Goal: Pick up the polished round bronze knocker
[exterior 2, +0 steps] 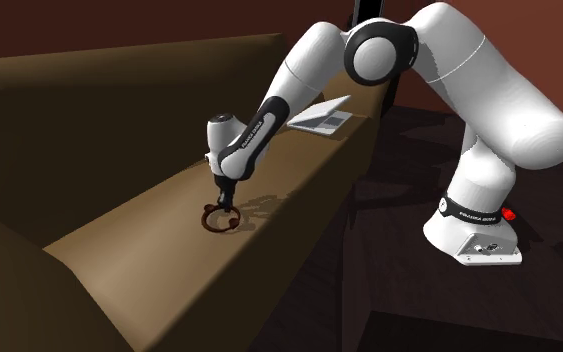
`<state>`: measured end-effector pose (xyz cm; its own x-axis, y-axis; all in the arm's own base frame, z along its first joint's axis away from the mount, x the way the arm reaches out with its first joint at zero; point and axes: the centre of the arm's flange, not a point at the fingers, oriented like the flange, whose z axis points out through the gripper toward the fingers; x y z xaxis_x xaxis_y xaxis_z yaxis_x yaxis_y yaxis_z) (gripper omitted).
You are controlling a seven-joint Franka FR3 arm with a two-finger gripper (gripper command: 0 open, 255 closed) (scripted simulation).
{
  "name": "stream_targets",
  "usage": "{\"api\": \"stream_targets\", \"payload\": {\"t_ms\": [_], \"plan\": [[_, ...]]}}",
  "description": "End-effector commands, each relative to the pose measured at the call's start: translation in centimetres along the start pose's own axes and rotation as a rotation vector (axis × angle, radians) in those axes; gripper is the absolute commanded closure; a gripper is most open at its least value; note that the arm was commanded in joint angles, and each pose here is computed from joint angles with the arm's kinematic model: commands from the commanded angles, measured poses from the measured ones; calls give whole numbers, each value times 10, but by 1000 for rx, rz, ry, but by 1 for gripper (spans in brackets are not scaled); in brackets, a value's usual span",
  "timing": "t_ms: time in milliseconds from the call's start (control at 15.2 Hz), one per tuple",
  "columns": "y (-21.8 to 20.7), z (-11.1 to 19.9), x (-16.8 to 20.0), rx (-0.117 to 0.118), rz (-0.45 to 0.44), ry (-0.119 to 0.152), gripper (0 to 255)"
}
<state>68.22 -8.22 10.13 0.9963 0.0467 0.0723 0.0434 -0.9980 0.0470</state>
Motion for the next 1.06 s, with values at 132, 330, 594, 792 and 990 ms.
{"api": "stream_targets", "payload": {"t_ms": [132,330,594,792,990], "plan": [[-1,-17,1,1,-1,-1,255],[0,-33,2,1,-1,-1,255],[1,-54,4,1,-1,-1,255],[2,-69,5,1,-1,-1,255],[2,-75,5,1,-1,-1,255]]}}
